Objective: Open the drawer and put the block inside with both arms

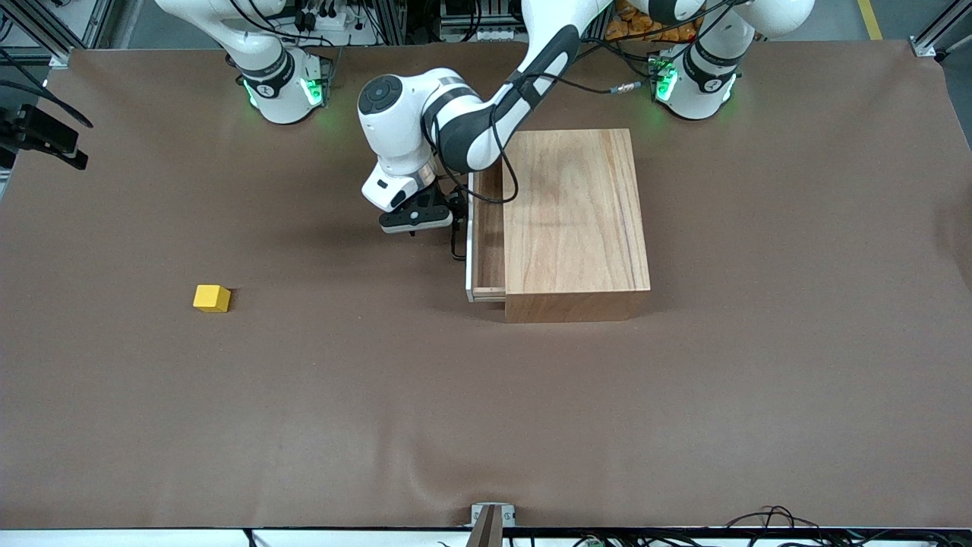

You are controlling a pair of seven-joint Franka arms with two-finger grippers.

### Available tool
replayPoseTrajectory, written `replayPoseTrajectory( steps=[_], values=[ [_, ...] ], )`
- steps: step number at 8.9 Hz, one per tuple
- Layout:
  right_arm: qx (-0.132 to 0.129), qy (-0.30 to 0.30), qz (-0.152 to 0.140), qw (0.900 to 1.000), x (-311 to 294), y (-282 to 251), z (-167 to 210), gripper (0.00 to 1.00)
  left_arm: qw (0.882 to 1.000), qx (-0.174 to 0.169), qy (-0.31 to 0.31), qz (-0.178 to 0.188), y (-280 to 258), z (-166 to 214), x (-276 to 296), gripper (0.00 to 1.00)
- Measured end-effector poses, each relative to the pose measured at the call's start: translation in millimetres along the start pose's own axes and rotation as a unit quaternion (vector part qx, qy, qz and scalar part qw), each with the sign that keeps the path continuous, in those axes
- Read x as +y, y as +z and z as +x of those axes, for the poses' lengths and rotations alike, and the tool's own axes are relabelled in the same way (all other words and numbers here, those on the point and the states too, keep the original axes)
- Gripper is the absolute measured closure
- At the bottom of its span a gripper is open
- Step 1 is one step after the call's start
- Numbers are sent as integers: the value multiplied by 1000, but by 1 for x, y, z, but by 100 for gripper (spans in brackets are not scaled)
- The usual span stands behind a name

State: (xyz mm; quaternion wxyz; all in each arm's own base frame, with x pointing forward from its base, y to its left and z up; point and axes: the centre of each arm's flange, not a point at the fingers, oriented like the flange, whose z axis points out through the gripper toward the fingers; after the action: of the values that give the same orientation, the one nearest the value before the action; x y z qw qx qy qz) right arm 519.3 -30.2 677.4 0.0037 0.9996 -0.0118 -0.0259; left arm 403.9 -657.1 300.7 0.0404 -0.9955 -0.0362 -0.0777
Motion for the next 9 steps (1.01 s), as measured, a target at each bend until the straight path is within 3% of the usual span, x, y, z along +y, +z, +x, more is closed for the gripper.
replayPoseTrajectory(
  steps=[9],
  values=[
    [0,1,0,1000,1,0,0,0,998,15,5,-62,-12,-10,19,0]
  ],
)
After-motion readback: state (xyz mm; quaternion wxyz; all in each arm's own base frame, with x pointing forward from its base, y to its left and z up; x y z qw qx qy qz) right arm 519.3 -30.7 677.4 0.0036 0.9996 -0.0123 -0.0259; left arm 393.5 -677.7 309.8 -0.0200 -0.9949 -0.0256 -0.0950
